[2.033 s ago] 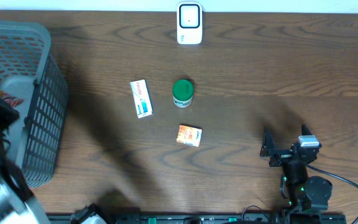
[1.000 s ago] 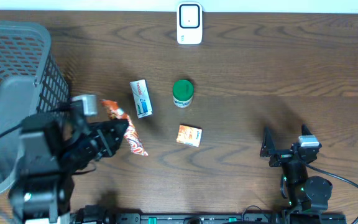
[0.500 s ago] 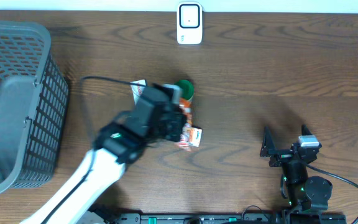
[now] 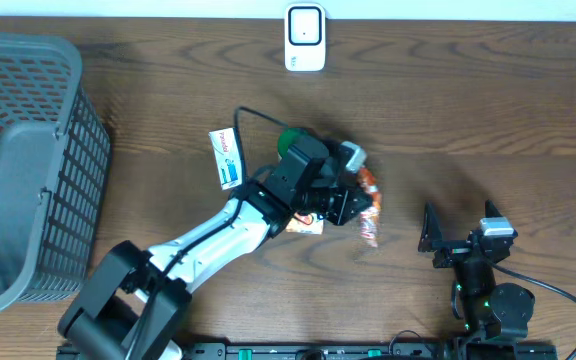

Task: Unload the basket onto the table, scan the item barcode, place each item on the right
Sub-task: 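Carry the chocolate bar out and drop it on the table right of the tissues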

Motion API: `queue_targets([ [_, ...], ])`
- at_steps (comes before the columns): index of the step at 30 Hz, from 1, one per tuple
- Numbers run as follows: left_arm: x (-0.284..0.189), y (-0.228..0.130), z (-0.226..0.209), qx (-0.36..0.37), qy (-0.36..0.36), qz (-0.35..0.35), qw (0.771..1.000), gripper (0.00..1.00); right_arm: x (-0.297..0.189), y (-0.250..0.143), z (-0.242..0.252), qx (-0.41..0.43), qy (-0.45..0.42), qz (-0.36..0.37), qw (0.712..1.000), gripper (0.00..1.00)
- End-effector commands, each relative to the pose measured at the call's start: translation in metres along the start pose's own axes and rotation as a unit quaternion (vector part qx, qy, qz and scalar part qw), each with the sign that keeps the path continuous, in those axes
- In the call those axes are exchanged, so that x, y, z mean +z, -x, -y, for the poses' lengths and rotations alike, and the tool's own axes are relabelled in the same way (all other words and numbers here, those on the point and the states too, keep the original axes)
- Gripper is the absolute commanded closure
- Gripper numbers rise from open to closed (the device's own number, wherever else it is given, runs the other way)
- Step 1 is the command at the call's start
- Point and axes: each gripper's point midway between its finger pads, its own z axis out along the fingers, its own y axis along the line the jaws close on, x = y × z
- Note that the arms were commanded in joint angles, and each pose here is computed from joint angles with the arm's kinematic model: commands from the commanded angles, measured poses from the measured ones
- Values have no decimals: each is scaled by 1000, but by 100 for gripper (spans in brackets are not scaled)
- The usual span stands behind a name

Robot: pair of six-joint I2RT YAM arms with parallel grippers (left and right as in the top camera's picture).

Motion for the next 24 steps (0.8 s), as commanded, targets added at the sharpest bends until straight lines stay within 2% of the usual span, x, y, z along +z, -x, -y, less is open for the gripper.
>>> queue_targets([
  [1, -3, -7, 44, 52, -127, -30, 990, 79, 0, -1, -1, 7, 2, -1, 1000, 1],
  [10, -2, -10, 42, 170, -131, -19, 976, 79, 0, -1, -1, 7, 2, -2, 1000, 1],
  [14, 2, -14, 38, 186, -132, -22, 973, 79, 0, -1, -1, 7, 2, -1, 1000, 1],
  [24, 11, -47, 30, 213, -229, -59, 948, 79, 0, -1, -1, 7, 2, -2, 1000, 1],
])
